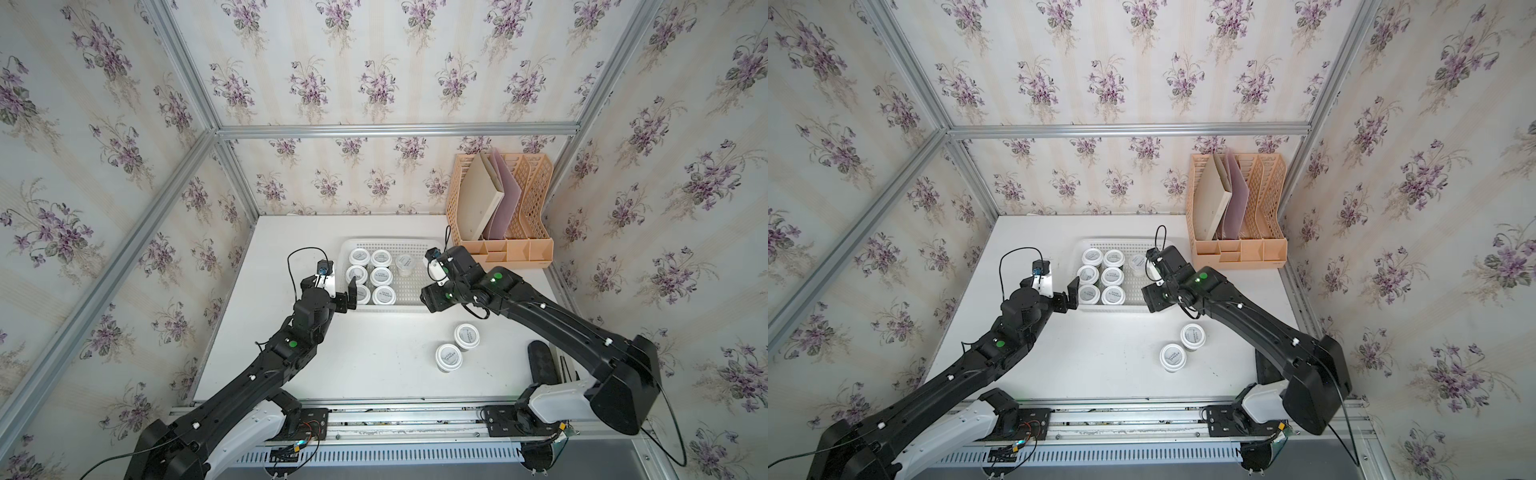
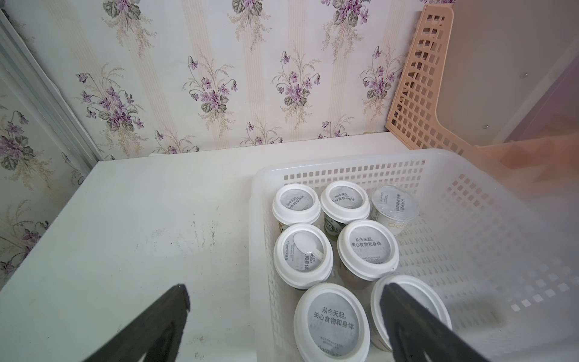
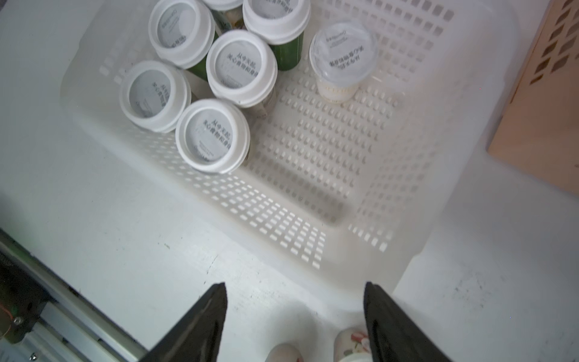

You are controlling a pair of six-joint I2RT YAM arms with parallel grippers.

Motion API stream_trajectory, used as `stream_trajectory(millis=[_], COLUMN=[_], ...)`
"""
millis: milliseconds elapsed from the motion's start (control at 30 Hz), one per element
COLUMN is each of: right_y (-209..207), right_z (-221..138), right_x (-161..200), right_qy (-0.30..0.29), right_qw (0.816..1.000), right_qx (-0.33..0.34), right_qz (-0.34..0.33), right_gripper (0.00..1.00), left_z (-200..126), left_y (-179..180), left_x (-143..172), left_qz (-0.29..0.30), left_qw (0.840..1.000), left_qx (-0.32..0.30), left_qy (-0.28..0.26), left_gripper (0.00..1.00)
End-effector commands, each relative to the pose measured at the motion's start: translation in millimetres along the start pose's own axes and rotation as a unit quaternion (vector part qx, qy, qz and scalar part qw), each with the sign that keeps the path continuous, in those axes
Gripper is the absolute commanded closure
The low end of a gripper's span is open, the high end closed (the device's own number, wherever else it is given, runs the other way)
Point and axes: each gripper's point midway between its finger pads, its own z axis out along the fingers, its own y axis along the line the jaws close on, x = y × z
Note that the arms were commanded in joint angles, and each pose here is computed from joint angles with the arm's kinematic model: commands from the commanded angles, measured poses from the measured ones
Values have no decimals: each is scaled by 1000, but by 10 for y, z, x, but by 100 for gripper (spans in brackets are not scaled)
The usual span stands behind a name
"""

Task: Put the yogurt in the basket
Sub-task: Place the yogurt in the basket, then pick up the yogurt from the center of the board.

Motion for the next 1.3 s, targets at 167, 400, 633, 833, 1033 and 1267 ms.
stream_trajectory(millis=[167, 400, 633, 833, 1033, 1267], right_y=[50, 98, 225, 214, 156, 187], right_z=[-262, -175, -117, -74, -67, -1], right_x=[789, 1169, 1377, 1413, 1484, 1539], right_qy=[63, 101, 127, 133, 141, 152], right_qw=[997, 992, 990, 989, 988, 987], right_qx=[18, 26, 20, 29, 40, 33], right_qz=[47, 63, 60, 56, 55, 53], right_gripper=[23, 22, 20, 19, 17, 17], left_z=[-21, -29, -16, -20, -7, -5], left_y=[-44, -79, -101, -98, -104, -108], left_x=[-101, -82, -74, -80, -77, -72], left_qz=[-17, -20, -22, -22, -21, -20], left_qw=[1000, 999, 999, 999, 999, 999], left_qx=[13, 26, 30, 30, 30, 31], left_qy=[-16, -18, -18, -18, -17, -16], left_gripper=[1, 1, 1, 1, 1, 1])
